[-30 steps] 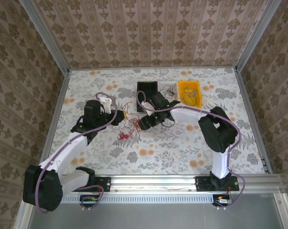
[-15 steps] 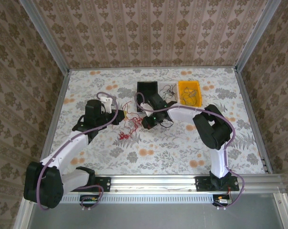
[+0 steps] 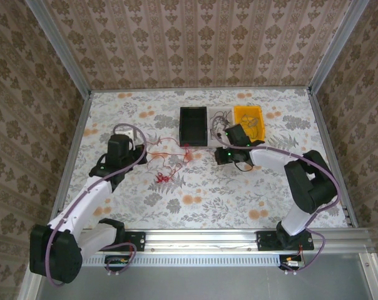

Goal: Untangle the cables

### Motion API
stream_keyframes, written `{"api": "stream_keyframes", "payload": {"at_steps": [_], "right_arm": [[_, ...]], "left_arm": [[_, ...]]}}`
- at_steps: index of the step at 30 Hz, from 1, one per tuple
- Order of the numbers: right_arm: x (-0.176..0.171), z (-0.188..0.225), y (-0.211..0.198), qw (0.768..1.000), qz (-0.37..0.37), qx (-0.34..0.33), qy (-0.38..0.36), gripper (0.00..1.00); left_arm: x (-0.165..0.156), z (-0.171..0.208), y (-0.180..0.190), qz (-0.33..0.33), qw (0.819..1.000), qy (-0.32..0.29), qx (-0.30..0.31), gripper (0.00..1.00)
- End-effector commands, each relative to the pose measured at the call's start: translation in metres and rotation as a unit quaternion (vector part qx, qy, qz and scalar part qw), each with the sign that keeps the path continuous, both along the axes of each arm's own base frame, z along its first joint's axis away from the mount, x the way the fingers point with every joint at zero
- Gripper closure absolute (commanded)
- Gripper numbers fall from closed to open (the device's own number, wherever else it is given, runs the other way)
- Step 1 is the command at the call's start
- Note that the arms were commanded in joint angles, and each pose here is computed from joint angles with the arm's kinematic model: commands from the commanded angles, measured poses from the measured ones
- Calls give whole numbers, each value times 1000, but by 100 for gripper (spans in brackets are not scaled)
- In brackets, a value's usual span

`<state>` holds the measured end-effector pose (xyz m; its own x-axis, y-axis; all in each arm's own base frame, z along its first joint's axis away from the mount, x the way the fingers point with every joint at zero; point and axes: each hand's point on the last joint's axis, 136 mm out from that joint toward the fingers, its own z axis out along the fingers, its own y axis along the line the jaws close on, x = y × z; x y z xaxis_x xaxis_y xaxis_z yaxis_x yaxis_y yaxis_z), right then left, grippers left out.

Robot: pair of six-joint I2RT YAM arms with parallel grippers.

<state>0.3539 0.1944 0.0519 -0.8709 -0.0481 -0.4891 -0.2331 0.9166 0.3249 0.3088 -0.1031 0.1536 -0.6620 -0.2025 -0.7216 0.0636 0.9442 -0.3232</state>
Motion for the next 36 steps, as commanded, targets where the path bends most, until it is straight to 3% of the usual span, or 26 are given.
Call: {"api": "stream_keyframes", "payload": {"at_steps": [1,10,14,18,20,23,26,30,36], "right_arm": [[0,-13,-56,992,-119,-35,20,100],[-26,-24,-111,976,-187,-101,39,100],[-27,-18,-113,977,-193,-92,25,100],[-28,-11,-132,966,-237,-106,18,100],[-27,-9,-133,965,-240,-103,13,100],[-24,-9,-128,968,-235,-90,9,100],[-24,-15,-127,968,-234,-88,16,100],[-24,-19,-126,968,-232,-88,17,100],[-24,-22,-124,970,-227,-82,17,100]], "left_arm": [[-1,1,43,94,994,2,47,100],[-7,-2,70,162,984,15,74,100],[-2,1,66,150,986,6,70,100],[-14,9,106,241,963,15,118,100],[-8,15,101,222,970,-3,100,100],[10,32,60,127,990,-49,26,100],[20,57,23,49,994,-87,-49,100],[27,88,13,37,989,-120,-80,100],[35,138,7,43,979,-185,-67,100]]}}
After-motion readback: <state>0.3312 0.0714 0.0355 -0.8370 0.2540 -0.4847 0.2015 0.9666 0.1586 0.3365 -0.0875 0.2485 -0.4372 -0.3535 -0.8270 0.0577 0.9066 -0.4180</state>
